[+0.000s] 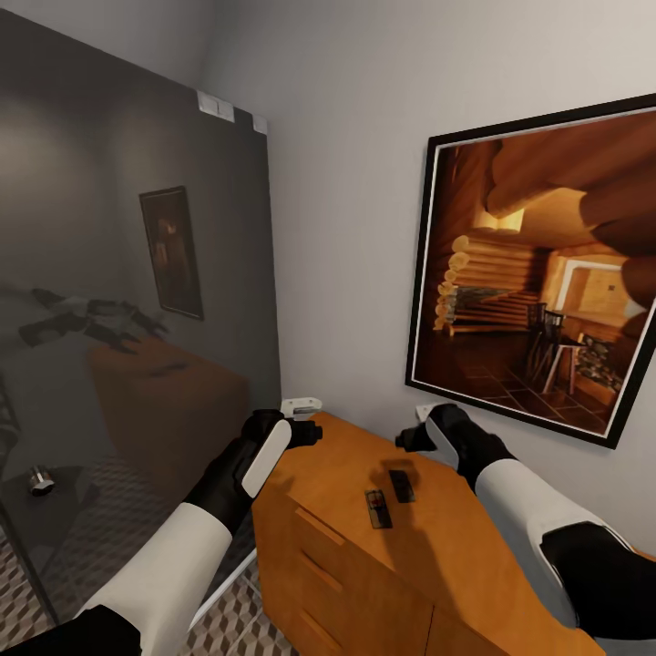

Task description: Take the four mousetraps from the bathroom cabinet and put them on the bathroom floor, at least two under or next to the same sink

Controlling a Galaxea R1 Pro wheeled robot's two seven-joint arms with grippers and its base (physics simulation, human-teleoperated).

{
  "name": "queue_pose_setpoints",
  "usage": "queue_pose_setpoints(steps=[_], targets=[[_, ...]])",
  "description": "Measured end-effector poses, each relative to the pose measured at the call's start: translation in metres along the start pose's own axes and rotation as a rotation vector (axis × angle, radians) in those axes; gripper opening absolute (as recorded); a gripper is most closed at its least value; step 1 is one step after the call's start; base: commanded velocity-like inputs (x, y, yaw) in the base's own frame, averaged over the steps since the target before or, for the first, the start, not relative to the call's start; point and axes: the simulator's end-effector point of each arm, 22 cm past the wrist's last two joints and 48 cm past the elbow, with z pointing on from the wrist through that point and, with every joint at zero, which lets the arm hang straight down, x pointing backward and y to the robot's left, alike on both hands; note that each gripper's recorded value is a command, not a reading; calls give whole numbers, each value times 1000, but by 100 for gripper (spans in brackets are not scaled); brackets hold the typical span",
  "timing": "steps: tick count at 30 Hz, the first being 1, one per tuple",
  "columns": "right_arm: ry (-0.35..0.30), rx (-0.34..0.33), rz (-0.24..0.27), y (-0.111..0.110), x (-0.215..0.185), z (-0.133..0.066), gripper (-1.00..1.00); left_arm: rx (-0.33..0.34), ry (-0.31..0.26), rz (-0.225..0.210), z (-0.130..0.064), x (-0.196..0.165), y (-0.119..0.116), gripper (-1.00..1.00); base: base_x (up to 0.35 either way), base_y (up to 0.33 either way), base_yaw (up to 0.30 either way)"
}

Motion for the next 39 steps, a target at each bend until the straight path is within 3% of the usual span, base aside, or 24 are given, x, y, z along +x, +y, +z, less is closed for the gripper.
queue_pose_setpoints(steps=[5,39], targets=[[27,-1,-3,1,5,-1,100,0,0,0,0,0,0,100,0,0,0],[15,-5,-2,2,1,-2,100,0,0,0,0,0,0,100,0,0,0]])
